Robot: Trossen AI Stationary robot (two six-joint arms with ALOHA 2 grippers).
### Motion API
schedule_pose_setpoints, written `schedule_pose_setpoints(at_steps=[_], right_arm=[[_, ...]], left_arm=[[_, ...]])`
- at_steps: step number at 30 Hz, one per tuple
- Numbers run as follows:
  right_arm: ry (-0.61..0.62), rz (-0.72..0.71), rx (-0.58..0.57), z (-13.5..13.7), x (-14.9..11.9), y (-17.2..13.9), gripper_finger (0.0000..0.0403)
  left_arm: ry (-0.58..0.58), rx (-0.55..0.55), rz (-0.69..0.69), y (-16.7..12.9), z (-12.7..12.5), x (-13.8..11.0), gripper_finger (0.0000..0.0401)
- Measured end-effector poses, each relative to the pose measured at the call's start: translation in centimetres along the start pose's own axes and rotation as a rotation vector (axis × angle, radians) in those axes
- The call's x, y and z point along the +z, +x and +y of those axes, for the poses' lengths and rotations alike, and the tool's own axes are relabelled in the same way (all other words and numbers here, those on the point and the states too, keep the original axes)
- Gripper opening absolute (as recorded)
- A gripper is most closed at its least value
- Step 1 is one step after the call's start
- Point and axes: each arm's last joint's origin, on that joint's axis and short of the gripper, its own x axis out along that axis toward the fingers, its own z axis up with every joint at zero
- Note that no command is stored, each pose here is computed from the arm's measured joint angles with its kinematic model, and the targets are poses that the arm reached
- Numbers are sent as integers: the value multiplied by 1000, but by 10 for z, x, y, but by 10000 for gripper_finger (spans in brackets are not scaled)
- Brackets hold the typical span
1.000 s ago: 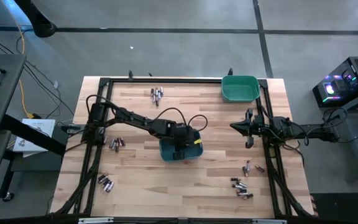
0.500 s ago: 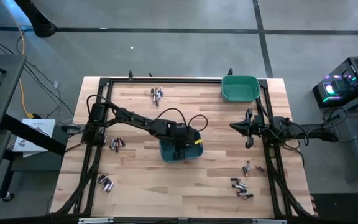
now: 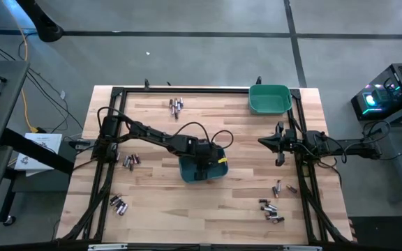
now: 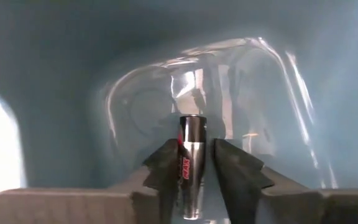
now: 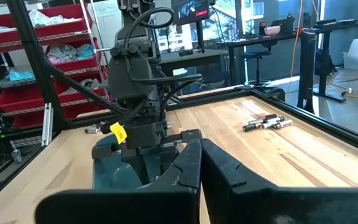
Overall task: Sort batteries
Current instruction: Put the silver battery into the blue bin
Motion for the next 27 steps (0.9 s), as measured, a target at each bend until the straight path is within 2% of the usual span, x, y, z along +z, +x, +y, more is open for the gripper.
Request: schedule_pose_setpoints(at_steps=[8,11,16,21,24,27], right_arm=[[0,1,0,0,0,0,0],[-1,2,0,0,0,0,0],[0,1,0,0,0,0,0],[0,0,0,0,0,0,0],[0,0,0,0,0,0,0],[0,1,0,0,0,0,0]], left_arm=[[-3,-22,-9,-18,3,4,200],[8,-21,-69,-40,3,14,214],[2,0,-192,-88,6,26,217],[-39,125,-286,-139,19,28,214],[-91,239,-248,-161,35,19,213],[-193,304,-207,-169,61,3,213]])
